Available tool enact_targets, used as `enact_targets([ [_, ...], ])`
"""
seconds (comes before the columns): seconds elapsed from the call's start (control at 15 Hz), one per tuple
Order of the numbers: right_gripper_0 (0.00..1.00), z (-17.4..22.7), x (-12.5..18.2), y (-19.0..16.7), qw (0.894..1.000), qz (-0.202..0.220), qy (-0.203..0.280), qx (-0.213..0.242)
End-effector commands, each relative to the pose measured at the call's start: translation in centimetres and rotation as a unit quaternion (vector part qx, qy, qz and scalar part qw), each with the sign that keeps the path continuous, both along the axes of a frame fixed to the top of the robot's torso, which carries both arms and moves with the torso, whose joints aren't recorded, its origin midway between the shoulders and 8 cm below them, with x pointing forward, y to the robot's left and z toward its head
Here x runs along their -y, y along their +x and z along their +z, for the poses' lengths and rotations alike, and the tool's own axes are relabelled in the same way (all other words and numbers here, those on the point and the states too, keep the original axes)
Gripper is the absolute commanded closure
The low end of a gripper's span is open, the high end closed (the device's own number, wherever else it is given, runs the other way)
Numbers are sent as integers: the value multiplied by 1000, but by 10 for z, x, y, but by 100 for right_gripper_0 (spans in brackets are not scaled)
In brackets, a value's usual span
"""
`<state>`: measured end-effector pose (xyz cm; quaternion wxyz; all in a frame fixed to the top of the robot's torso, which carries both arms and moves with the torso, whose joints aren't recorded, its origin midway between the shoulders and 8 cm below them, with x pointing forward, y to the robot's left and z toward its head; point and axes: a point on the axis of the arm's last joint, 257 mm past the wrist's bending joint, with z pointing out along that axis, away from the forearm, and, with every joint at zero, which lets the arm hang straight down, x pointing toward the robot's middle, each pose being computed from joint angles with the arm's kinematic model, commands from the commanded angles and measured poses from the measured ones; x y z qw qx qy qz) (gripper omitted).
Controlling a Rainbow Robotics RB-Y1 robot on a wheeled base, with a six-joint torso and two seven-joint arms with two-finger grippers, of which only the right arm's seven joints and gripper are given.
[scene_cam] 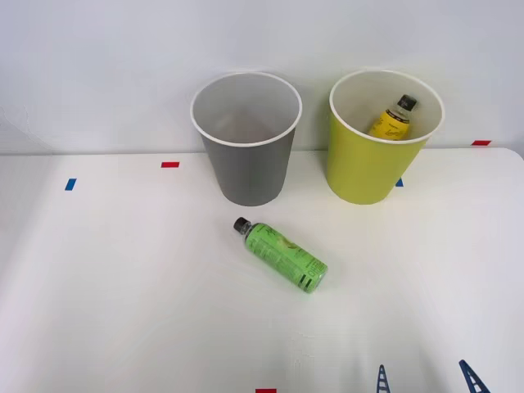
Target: Put cans in the gray bin, plastic bottles in the light green bin
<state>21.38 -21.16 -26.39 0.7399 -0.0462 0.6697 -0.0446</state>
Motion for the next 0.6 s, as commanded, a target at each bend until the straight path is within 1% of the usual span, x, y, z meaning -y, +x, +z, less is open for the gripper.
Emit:
enact_targets([
  [0.07, 0, 0, 0, 0, 1000, 0, 0, 0],
  [0.6, 0, 0, 0, 0, 1000, 0, 0, 0],
])
